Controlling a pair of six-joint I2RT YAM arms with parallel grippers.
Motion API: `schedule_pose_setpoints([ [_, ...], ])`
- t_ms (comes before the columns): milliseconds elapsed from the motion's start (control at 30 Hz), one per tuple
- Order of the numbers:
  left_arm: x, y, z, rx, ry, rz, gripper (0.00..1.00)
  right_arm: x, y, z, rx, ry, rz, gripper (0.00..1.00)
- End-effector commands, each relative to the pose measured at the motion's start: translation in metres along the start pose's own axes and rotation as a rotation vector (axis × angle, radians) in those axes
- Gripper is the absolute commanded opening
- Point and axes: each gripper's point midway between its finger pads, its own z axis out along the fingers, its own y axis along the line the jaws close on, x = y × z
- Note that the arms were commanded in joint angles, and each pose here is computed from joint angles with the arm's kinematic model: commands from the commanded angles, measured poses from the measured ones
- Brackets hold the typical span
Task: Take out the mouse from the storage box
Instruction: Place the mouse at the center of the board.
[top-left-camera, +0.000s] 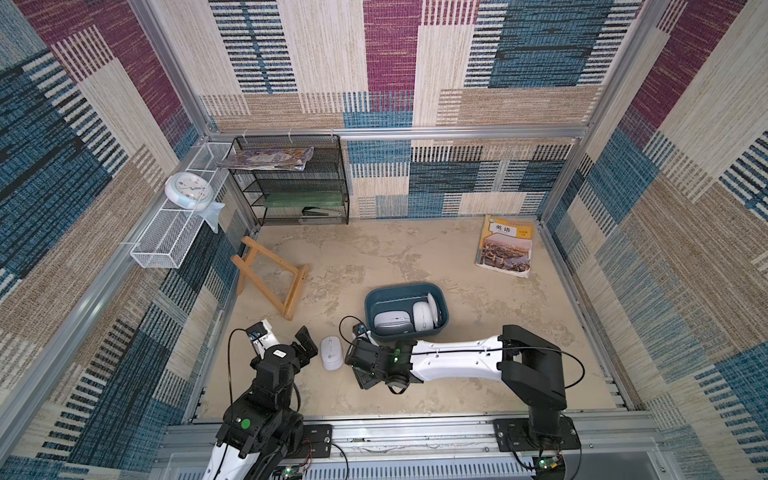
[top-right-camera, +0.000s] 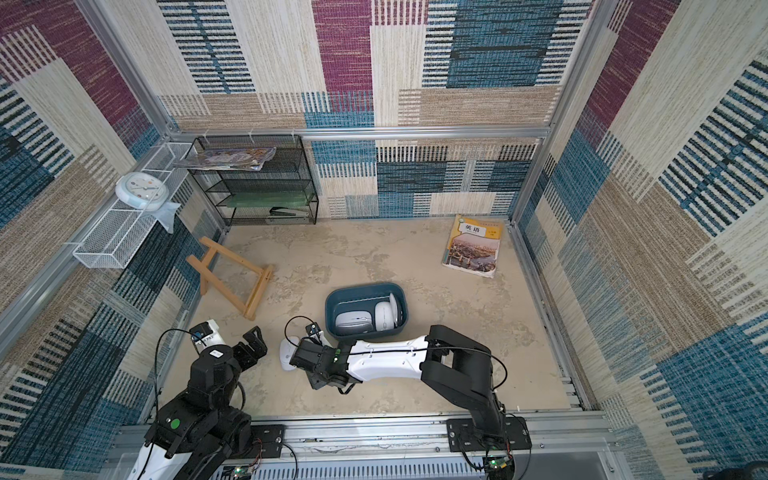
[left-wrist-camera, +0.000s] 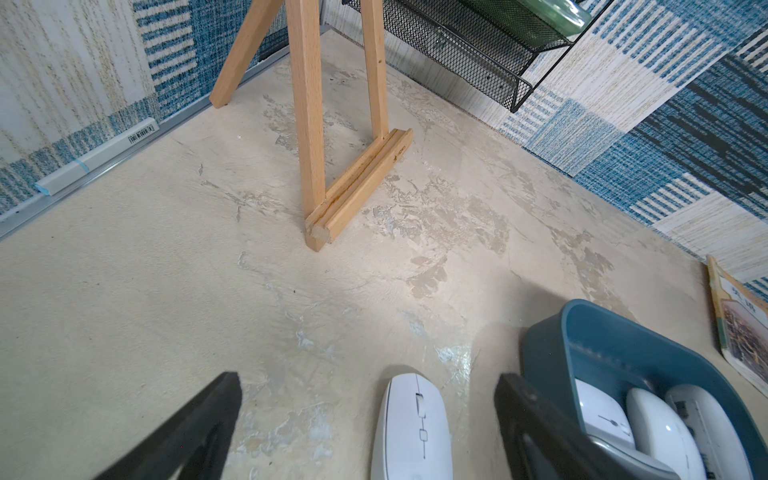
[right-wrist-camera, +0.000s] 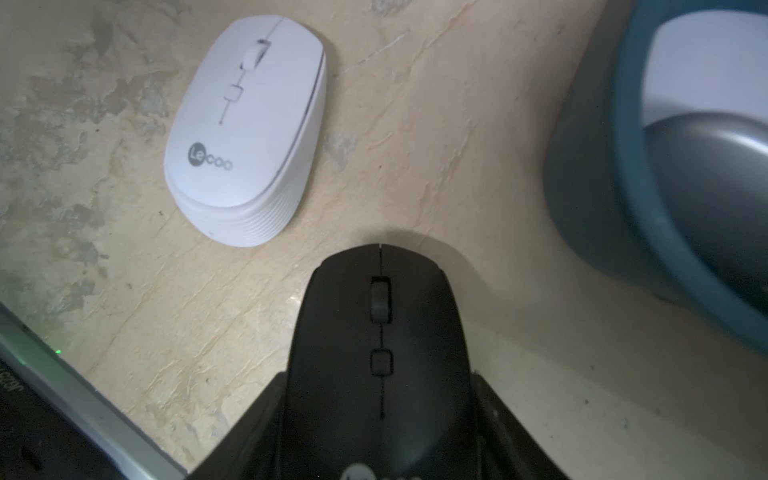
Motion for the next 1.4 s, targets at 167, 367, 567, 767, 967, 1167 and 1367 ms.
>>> schedule_pose_setpoints([
  [167, -0.001, 0.0, 0.001, -0.003, -0.008, -0.003, 0.99, 0.004, -0.01, 0.014, 0.015, 0.047, 0.028, 0.56],
  [367, -0.001, 0.0, 0.001, -0.001, -0.007, -0.003, 0.99, 0.005, -0.008, 0.019, 0.013, 0.065, 0.024, 0.64],
  [567, -0.001, -0.001, 0.001, 0.001, -0.008, -0.001, 0.99, 0.003, -0.005, 0.019, 0.002, 0.062, 0.02, 0.76],
  [767, -0.001, 0.0, 0.002, -0.005, -0.006, 0.0, 0.99, -0.003, -0.005, 0.011, 0.0, 0.037, 0.011, 0.82],
  [967, -0.001, 0.002, 0.003, -0.017, -0.012, -0.008, 0.99, -0.025, -0.014, -0.022, 0.018, -0.055, 0.015, 0.83],
  [1167, -0.002, 0.004, 0.004, -0.023, -0.035, -0.017, 0.99, -0.062, -0.048, -0.073, 0.158, -0.22, -0.036, 0.88],
  [1367, -0.016, -0.008, -0.003, -0.009, -0.012, -0.099, 0.99, -0.091, -0.107, -0.114, 0.313, -0.339, -0.054, 0.94],
])
